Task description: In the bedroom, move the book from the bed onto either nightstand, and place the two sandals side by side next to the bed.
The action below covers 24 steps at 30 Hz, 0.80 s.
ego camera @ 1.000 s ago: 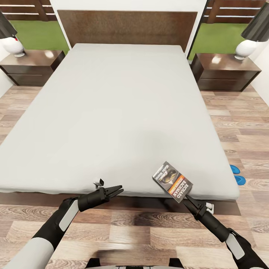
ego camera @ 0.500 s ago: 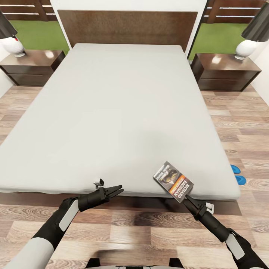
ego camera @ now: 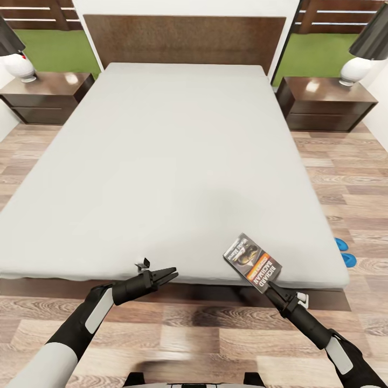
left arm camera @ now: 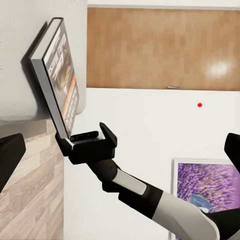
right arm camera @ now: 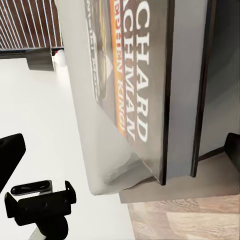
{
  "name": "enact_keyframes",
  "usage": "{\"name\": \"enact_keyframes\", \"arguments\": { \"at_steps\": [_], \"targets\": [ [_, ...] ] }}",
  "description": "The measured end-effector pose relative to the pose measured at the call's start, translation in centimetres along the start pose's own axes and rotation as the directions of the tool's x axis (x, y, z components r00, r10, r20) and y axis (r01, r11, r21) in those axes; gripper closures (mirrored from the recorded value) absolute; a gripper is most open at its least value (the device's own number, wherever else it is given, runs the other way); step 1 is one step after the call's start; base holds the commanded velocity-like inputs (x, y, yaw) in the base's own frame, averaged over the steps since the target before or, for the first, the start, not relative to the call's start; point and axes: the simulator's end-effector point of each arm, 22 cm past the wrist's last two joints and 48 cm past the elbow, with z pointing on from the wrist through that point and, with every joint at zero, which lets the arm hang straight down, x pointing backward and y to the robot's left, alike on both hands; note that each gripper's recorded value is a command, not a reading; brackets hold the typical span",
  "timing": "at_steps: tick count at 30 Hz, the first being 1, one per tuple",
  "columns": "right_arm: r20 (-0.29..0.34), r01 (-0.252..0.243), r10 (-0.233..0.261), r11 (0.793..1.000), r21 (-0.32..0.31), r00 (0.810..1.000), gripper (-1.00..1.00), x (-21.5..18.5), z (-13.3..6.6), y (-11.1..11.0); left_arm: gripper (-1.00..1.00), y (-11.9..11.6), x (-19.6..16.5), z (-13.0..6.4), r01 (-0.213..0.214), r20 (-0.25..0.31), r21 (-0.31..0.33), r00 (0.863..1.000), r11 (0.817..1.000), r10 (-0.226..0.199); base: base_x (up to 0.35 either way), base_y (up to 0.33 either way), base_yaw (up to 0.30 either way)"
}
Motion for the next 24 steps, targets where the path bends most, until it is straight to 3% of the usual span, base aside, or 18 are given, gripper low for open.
{"name": "enact_keyframes", "arguments": {
  "at_steps": [24],
  "targets": [
    [0.000,0.000,0.000,1.000,0.000,1.000,-1.00,0.02,0.01,0.00,-1.00,-0.01,0.02,0.05,0.001,0.000,0.001,1.000,1.000,-0.001,0.006,0.005,0.000]
  ]
}}
